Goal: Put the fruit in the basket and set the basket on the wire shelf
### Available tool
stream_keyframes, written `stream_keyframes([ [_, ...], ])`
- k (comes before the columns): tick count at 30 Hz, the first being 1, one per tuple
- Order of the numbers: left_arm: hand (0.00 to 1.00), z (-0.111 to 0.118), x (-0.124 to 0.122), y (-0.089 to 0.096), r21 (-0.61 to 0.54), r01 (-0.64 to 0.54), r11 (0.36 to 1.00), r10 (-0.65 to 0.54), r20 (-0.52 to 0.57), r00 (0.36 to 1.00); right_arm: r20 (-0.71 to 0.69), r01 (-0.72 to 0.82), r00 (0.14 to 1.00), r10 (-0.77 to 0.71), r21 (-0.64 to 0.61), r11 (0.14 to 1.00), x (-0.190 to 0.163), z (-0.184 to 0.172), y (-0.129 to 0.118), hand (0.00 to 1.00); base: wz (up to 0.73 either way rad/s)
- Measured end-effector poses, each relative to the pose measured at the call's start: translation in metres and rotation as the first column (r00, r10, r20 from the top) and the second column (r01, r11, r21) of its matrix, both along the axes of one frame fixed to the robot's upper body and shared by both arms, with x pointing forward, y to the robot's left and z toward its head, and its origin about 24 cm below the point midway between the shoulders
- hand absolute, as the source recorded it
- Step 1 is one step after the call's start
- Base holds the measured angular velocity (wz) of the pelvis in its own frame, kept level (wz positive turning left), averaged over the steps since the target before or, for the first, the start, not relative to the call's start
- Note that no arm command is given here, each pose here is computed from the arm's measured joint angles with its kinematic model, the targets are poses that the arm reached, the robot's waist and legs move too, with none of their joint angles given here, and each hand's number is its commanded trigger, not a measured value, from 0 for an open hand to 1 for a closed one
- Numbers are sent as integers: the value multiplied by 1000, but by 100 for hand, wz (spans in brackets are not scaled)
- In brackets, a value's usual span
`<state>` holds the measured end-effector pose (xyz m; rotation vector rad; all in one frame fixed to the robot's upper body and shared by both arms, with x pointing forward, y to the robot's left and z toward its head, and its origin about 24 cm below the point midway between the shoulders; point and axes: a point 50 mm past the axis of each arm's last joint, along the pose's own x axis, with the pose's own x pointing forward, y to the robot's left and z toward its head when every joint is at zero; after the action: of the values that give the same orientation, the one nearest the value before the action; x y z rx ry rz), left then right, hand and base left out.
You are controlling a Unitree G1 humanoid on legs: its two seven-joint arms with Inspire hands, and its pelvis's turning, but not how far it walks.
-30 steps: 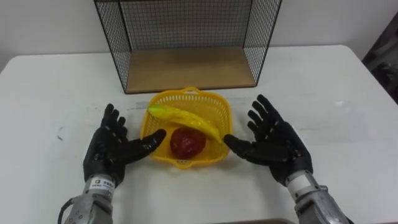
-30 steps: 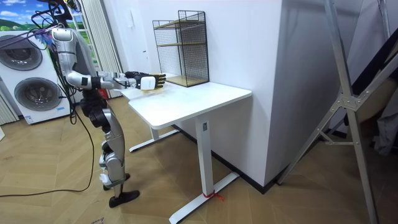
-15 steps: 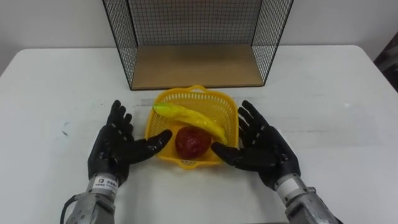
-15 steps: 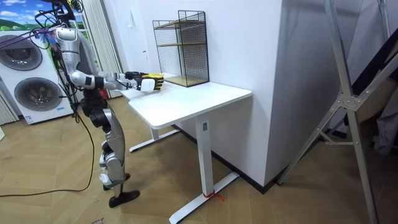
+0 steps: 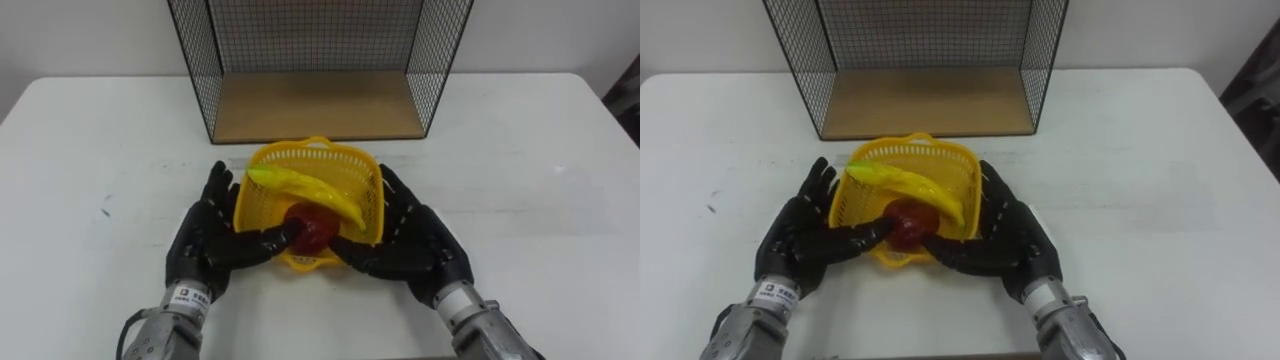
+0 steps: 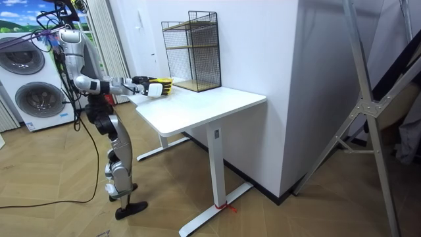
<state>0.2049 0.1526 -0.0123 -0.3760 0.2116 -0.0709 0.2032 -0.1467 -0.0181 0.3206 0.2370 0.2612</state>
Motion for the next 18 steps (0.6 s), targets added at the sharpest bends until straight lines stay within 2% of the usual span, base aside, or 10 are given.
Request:
stream_keyframes([
  [18, 0, 2, -1, -11, -5, 46, 999, -46, 28, 999, 11, -4, 1000, 5, -4, 1000, 5, 3, 6, 0, 0],
])
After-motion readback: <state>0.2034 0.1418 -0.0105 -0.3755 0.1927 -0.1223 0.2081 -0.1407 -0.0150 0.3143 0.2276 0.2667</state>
